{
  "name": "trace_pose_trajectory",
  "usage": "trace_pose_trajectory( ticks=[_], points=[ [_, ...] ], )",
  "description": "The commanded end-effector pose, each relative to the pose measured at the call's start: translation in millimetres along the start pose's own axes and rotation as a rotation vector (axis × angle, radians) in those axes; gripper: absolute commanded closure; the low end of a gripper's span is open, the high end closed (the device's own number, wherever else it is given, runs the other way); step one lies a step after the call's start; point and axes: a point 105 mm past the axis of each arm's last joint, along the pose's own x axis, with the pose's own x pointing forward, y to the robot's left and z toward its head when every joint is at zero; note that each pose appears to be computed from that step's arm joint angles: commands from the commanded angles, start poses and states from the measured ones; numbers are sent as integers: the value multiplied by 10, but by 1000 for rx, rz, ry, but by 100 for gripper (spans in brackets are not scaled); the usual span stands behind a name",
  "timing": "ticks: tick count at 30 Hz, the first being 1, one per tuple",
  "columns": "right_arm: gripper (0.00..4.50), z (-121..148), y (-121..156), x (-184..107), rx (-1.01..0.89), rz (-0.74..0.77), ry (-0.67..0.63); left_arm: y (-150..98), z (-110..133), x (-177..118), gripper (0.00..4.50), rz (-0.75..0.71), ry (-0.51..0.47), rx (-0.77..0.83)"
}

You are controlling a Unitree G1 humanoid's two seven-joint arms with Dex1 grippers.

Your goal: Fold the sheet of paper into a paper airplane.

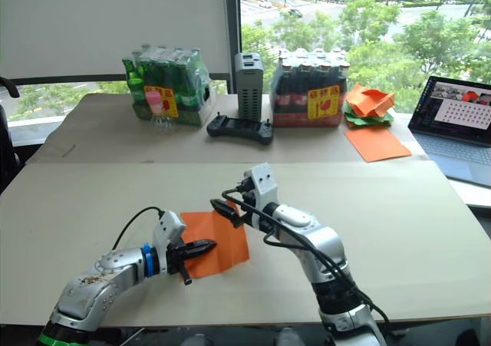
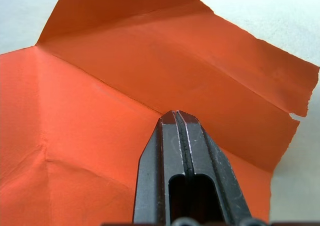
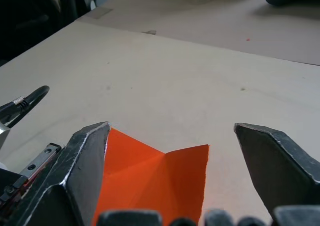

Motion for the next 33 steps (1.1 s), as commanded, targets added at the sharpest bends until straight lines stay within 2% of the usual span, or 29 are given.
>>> trace_pose_trajectory(
  ticks=[1,6,9,13,33],
  points=[
    [3,88,-41,28,-11,-26,-13,13,83,-24,450,22,-23,14],
    [3,-3,-69,50,0,-42,29,7,88,-37,450,33,-26,13],
    [83,-39,-47,48,3,-29,41,15,87,-51,450,43,-27,10],
    [218,-68,-25,54,5,-19,57,18,88,-59,450,48,-27,9],
    [218,-156,49,60,5,21,95,54,116,-63,450,66,-35,19]
  ],
)
